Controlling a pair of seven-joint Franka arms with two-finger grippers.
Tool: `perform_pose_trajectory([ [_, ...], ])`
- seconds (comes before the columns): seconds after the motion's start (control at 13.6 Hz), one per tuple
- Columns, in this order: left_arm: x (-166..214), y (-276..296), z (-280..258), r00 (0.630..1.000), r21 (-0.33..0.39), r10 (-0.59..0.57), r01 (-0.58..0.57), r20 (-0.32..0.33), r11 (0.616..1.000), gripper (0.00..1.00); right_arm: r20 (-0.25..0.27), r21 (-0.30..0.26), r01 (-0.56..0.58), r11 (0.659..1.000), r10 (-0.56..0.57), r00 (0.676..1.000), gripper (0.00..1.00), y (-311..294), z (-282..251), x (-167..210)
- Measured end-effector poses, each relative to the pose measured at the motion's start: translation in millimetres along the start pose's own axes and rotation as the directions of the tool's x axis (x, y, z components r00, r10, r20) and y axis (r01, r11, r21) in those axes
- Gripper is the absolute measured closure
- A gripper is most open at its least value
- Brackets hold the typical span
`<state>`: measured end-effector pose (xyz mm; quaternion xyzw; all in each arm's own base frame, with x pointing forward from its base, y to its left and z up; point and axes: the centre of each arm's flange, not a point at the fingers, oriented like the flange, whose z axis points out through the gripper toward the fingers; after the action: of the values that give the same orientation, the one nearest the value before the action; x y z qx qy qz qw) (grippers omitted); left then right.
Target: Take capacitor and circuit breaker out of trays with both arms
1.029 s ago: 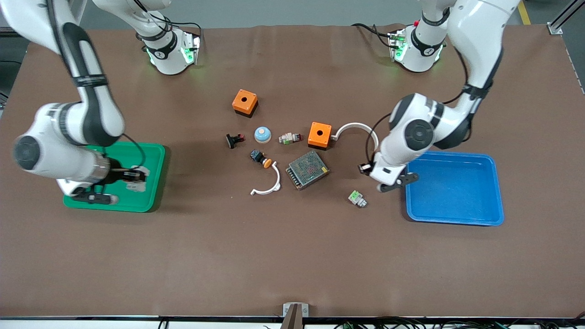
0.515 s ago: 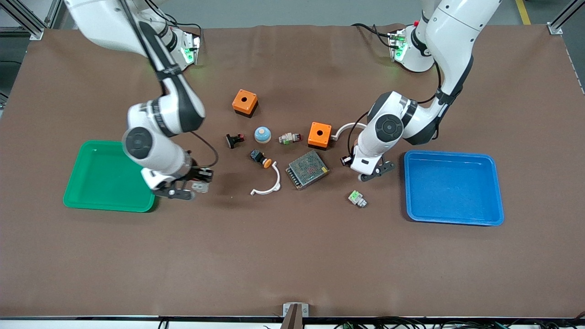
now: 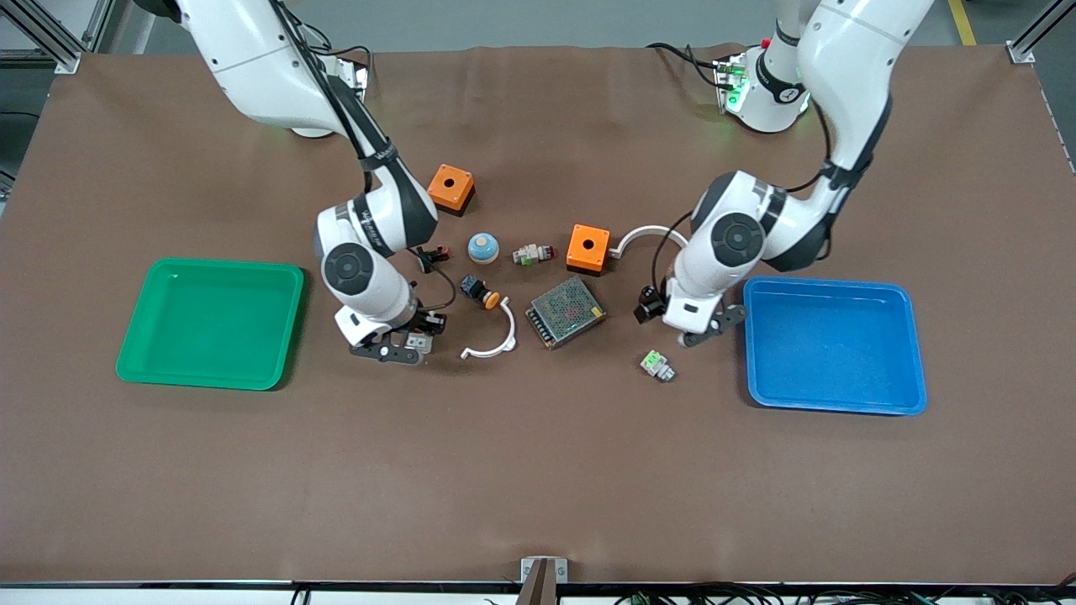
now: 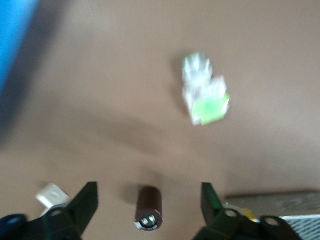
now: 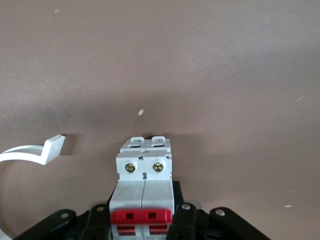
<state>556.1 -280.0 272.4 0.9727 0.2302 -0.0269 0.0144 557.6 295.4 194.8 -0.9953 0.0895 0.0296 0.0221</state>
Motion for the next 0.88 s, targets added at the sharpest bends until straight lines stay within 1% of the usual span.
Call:
perform_pose_trajectory([
  [0.07, 16, 2, -30, 0.999, 0.031, 0.012, -0.011, -0.037, 0.999, 0.00, -0.004, 0.002, -0.009, 1.000, 0.009, 1.000, 0.61, -8, 0, -2],
  [0.22, 47, -1, -90, 0.993, 0.074, 0.023, -0.014, -0.114, 0.997, 0.00, -0.007, 0.003, -0.015, 1.000, 0.015, 1.000, 0.61, -19, 1, -7],
  [0.29, 59, -5, -115, 0.990, 0.087, 0.039, -0.027, -0.138, 0.996, 0.00, -0.006, 0.003, -0.013, 1.000, 0.013, 1.000, 0.61, -21, 1, -8],
  [0.44, 78, -19, -154, 0.983, 0.105, 0.084, -0.067, -0.164, 0.992, 0.00, -0.004, 0.001, -0.021, 1.000, 0.021, 1.000, 0.60, -22, 1, -7],
  [0.59, 98, -44, -196, 0.977, 0.124, 0.121, -0.100, -0.176, 0.987, 0.00, -0.008, 0.004, -0.045, 0.999, 0.045, 0.999, 0.45, -24, 0, -5],
  [0.74, 114, -72, -240, 0.970, 0.155, 0.181, -0.155, -0.164, 0.976, 0.00, -0.022, 0.015, -0.072, 0.997, 0.073, 0.997, 0.23, -26, -8, 2],
  [0.81, 118, -83, -258, 0.965, 0.167, 0.209, -0.183, -0.156, 0.969, 0.00, -0.023, 0.016, -0.078, 0.997, 0.079, 0.997, 0.15, -27, -17, 8],
  [0.88, 123, -95, -273, 0.961, 0.175, 0.231, -0.204, -0.150, 0.963, 0.00, -0.012, 0.009, -0.085, 0.996, 0.086, 0.996, 0.04, -28, -30, 17],
])
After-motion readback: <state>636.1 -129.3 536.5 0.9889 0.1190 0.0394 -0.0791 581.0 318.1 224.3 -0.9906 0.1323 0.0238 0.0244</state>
